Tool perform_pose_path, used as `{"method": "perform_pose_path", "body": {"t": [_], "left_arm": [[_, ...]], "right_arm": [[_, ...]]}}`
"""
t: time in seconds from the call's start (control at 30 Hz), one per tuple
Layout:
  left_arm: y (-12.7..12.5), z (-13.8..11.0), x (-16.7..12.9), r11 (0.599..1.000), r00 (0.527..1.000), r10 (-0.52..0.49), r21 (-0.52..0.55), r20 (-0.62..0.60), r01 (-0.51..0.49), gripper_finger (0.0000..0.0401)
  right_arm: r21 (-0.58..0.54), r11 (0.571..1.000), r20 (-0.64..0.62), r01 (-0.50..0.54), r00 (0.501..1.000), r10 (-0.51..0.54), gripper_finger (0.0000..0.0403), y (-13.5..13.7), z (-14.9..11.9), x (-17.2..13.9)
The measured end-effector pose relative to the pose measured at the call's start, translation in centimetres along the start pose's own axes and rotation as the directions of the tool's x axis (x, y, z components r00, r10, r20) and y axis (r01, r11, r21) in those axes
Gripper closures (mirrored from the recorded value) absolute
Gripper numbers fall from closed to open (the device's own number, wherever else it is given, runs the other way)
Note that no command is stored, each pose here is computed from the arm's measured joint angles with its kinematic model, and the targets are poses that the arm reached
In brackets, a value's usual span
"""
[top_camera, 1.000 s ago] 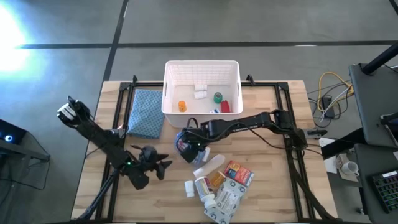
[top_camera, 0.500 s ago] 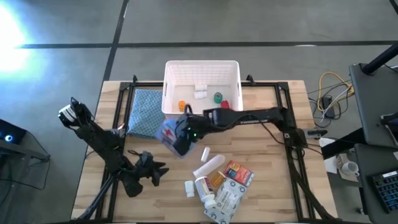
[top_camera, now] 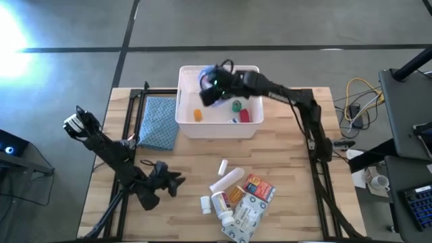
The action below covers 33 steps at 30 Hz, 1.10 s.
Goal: Pick & place medical supplies in basket/bin
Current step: Put the blue first aid kit into the white bin, then put the white gauze into the white bin
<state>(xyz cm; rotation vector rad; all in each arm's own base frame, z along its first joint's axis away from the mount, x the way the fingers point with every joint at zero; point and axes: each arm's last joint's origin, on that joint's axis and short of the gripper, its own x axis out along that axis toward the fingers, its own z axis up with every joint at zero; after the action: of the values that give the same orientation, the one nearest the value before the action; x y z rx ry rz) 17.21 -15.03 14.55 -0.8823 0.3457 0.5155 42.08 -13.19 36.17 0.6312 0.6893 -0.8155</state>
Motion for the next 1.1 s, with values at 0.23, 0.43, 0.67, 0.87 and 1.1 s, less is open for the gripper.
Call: {"method": "perform_pose_path", "body": {"t": [0.23,0.43,0.67,0.87,1.1], "left_arm": [[0.2,0.6,1.0,0.993,0.999,0.037,-0.113,0.028,-0.033,0.0200],[0.2,0.7,1.4,0.992,0.998,0.048,-0.122,0.039,-0.043,0.0168],[0.1,0.7,1.4,0.992,0.999,0.035,-0.119,0.037,-0.030,0.0164],[0.1,0.7,1.4,0.997,0.999,0.036,-0.068,0.036,-0.033,0.0164],[0.1,0.7,1.4,0.997,0.999,0.036,-0.065,0.036,-0.034,0.0164]], "right_arm": [[-0.208,0.976,-0.144,0.058,0.986,-0.089,0.0156,-2.4,-1.4,3.3],[-0.369,0.925,-0.116,0.092,0.983,-0.144,0.0098,-0.8,-3.6,2.9],[-0.781,0.622,-0.081,-0.051,0.997,-0.019,0.0075,3.1,-7.5,-3.8],[-0.979,-0.008,-0.205,-0.204,0.977,0.063,0.0078,3.5,-12.7,-9.5],[-0.934,-0.147,-0.340,-0.326,0.937,0.078,0.0090,3.6,-17.0,-7.6]]}}
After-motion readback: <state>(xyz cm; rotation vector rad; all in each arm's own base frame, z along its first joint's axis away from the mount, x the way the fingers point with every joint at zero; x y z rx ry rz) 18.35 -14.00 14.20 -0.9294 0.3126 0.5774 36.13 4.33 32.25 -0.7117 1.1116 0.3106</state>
